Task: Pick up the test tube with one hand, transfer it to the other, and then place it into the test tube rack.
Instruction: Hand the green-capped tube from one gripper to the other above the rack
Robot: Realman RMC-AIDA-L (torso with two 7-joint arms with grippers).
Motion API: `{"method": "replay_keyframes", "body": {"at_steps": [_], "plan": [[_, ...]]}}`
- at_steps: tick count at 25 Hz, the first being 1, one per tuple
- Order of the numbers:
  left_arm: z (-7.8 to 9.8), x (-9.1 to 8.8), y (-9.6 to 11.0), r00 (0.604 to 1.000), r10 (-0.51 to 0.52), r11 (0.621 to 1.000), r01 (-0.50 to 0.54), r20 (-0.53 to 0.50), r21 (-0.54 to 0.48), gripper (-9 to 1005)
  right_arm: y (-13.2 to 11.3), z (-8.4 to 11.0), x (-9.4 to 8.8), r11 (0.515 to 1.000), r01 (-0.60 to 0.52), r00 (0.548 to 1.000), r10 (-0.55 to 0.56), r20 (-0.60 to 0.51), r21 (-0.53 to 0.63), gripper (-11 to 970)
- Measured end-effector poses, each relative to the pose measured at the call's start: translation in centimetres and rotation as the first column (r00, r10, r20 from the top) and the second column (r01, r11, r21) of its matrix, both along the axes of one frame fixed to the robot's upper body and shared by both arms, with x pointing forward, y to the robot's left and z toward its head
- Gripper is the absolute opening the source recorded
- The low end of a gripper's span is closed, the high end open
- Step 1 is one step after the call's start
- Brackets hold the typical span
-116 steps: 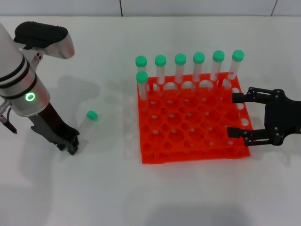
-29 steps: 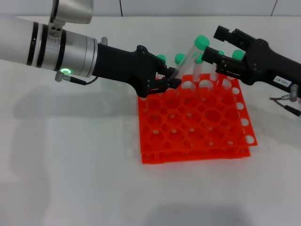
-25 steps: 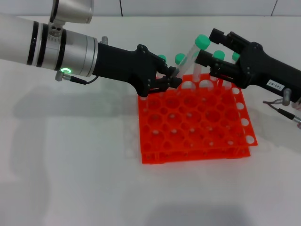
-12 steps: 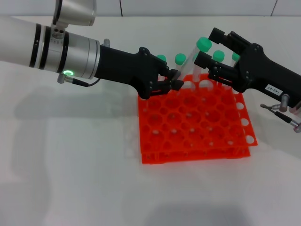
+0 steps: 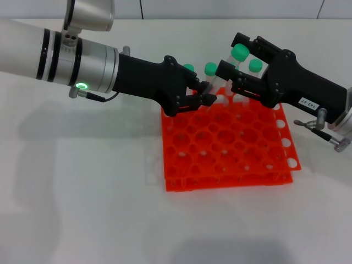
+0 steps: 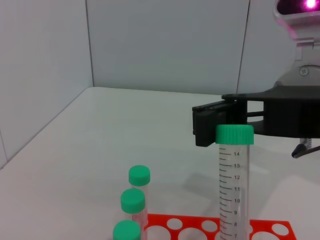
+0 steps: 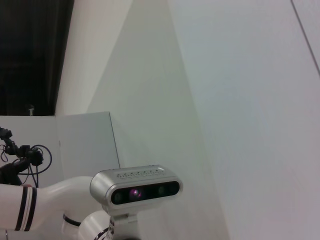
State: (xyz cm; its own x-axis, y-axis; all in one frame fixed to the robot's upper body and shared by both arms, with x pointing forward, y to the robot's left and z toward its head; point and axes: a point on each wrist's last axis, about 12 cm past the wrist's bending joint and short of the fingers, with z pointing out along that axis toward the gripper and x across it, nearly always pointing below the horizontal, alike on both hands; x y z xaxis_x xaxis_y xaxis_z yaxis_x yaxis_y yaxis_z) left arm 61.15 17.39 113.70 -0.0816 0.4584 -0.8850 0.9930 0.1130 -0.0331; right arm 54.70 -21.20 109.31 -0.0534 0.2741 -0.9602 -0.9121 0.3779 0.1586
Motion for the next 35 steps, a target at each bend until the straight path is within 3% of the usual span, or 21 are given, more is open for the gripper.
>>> {"method": "replay_keyframes", "body": {"at_steps": [21,26,35], "plan": [[-0.18,-0.2,-0.52,1.0,-0.004,1.0,0.004,-0.005,-0.007,191,-0.25,-0.27,-0.02,1.0,0.022,1.0,-0.022,-0.01,-0.006,644],[-0.22,-0.24,-0.58,1.0,-0.005,1.0,0.005,-0.008,-0.008,192,-0.21,-0.28,0.07,1.0,0.024,1.0,-0.024,-0.013,-0.009,485],[-0.29,-0.32,-0.61,1.0,-0.005,1.0,0.005,-0.015,-0.009,192,-0.31,-0.37,0.02,1.0,0.029,0.999,-0.029,-0.017,-0.009,345]]}}
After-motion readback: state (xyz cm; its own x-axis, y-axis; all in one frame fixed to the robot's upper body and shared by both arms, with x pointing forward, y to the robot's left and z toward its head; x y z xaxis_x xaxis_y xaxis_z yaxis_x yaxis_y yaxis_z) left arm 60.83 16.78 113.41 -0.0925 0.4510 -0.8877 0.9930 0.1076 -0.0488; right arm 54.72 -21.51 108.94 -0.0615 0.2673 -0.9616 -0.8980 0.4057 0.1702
